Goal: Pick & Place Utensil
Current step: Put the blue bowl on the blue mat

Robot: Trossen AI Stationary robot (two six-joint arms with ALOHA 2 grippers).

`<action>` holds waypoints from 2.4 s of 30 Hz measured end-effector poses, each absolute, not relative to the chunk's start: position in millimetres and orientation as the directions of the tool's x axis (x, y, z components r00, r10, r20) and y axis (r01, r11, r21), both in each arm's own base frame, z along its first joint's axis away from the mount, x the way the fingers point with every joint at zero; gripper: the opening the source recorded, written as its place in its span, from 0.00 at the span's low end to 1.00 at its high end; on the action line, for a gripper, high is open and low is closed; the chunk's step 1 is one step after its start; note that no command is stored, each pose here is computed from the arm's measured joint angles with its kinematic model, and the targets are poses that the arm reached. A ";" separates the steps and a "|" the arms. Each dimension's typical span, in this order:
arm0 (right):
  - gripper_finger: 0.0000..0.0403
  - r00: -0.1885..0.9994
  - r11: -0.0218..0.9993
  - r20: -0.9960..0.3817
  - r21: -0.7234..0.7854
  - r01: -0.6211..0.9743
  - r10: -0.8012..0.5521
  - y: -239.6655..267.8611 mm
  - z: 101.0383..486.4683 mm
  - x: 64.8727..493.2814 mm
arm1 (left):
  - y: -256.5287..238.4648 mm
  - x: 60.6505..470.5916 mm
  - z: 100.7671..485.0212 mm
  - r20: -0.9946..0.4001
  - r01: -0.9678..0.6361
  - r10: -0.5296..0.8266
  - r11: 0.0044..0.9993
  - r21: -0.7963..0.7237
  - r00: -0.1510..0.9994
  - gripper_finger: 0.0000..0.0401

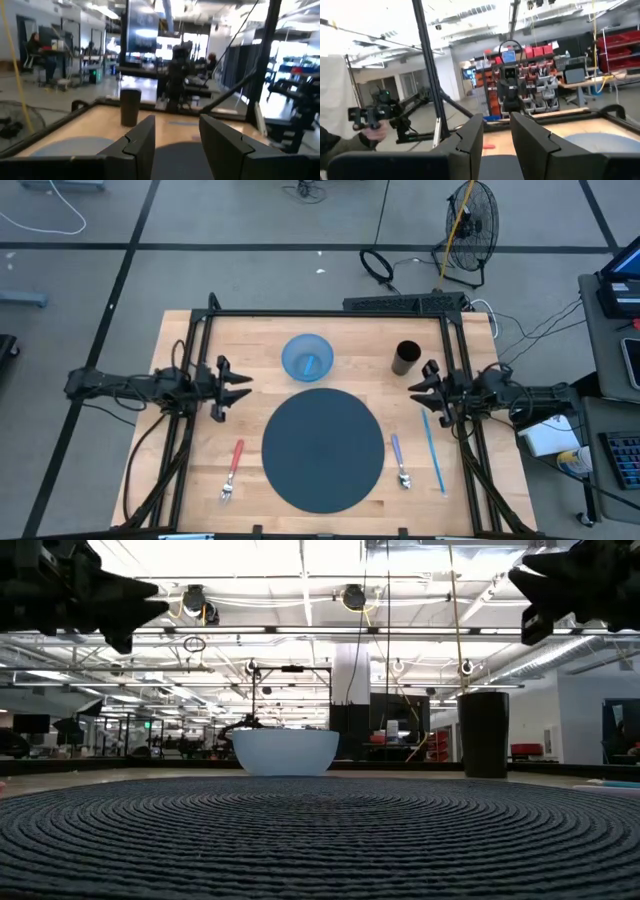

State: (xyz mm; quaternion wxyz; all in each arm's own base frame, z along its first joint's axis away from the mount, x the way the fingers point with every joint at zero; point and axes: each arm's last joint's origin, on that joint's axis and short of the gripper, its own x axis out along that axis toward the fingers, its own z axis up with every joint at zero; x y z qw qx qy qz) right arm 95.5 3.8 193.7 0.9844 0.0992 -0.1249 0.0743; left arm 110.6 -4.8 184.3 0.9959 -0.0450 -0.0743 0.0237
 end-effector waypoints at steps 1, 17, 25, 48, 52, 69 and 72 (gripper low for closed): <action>0.23 0.958 0.971 0.254 0.159 -0.179 0.135 4.2 193.4 96.3 | -4.7 112.1 183.3 0.134 -0.045 0.056 0.996 -0.082 0.989 0.40; 0.23 0.863 0.889 0.294 0.082 -0.450 0.410 20.7 201.2 101.7 | 3.5 145.0 202.1 -0.119 -0.144 0.154 0.985 0.093 0.981 0.40; 0.23 0.930 0.961 0.258 0.023 -0.275 0.260 20.3 201.1 108.8 | 11.9 174.6 223.6 -0.272 -0.170 0.206 0.974 0.152 0.940 0.40; 0.24 0.994 0.977 -0.106 -0.214 0.005 -0.028 16.2 277.7 137.6 | 28.4 217.6 229.3 -0.461 -0.155 0.250 0.960 0.234 0.852 0.40; 0.26 0.991 0.980 -0.131 -0.197 0.005 -0.031 16.8 275.7 142.3 | 33.9 238.7 244.1 -0.552 -0.133 0.276 0.949 0.286 0.787 0.40; 0.43 0.965 0.974 -0.261 -0.225 -0.030 -0.031 19.3 303.5 157.9 | 69.3 289.1 213.1 -0.793 0.016 0.221 0.960 0.280 0.568 0.40; 0.44 0.963 0.973 -0.269 -0.227 -0.032 -0.031 19.3 302.8 157.6 | 68.7 292.5 207.0 -0.805 0.065 0.172 0.966 0.252 0.568 0.40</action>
